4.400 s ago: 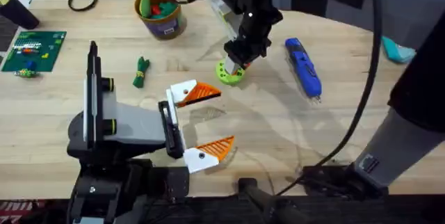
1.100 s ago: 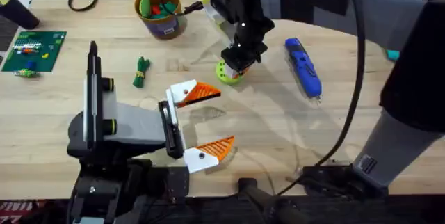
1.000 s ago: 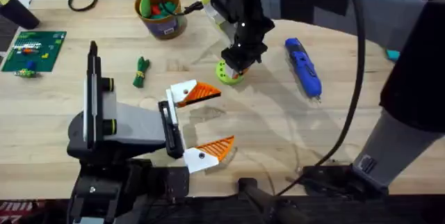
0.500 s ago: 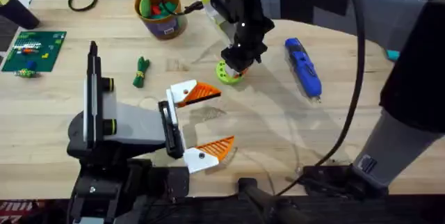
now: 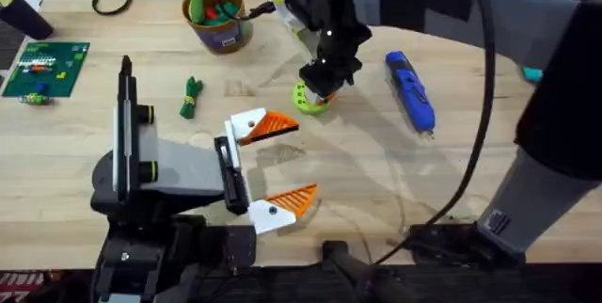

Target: Pick up the gripper from the table and insert it into the empty holder that is missing its gripper. Then pick up a screw, insert it into the mounting hole, and use the screwdriver to tighten it. Finally, clean up the table by picking up the vegetable and placing it into the bucket.

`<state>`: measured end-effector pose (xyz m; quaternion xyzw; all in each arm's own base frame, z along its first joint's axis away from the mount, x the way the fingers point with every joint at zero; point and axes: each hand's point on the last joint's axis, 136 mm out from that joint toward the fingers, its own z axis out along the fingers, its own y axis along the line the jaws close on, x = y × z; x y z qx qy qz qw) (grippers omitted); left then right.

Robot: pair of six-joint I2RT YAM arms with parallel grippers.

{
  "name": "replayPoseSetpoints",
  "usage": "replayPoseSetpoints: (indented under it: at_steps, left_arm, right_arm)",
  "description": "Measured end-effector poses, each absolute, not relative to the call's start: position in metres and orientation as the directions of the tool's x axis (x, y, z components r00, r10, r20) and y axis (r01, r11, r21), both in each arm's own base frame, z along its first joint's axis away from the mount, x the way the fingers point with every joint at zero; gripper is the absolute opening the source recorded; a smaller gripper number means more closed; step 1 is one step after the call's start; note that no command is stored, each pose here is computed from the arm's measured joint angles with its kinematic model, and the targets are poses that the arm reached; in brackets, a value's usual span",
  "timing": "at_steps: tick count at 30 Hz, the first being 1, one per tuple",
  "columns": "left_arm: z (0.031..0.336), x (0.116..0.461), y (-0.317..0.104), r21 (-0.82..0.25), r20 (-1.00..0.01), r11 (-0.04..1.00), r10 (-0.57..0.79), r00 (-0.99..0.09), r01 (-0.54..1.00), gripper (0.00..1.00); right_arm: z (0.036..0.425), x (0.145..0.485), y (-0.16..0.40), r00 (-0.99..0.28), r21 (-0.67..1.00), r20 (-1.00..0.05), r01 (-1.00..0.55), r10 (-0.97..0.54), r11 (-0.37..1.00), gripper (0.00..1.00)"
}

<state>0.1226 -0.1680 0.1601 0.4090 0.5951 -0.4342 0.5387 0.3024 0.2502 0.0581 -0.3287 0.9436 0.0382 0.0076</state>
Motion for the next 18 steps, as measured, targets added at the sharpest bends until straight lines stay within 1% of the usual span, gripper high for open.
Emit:
replayPoseSetpoints:
  at_steps: [4,7,18]
  left_arm:
    - [0.160,0.123,-0.168,-0.076,-0.996,0.288,0.019,-0.085,0.954,0.986]
    - [0.160,0.123,-0.168,-0.076,-0.996,0.288,0.019,-0.085,0.954,0.986]
    - [0.160,0.123,-0.168,-0.076,-0.996,0.288,0.019,-0.085,0.954,0.986]
  right_arm:
    - [0.073,0.297,0.246,-0.784,0.066,-0.035,-0.621,-0.620,0.781,0.004]
    - [0.101,0.298,0.244,-0.783,0.054,-0.056,-0.622,-0.620,0.781,0.004]
    - [0.208,0.313,0.248,-0.760,0.013,-0.223,-0.628,-0.610,0.778,0.003]
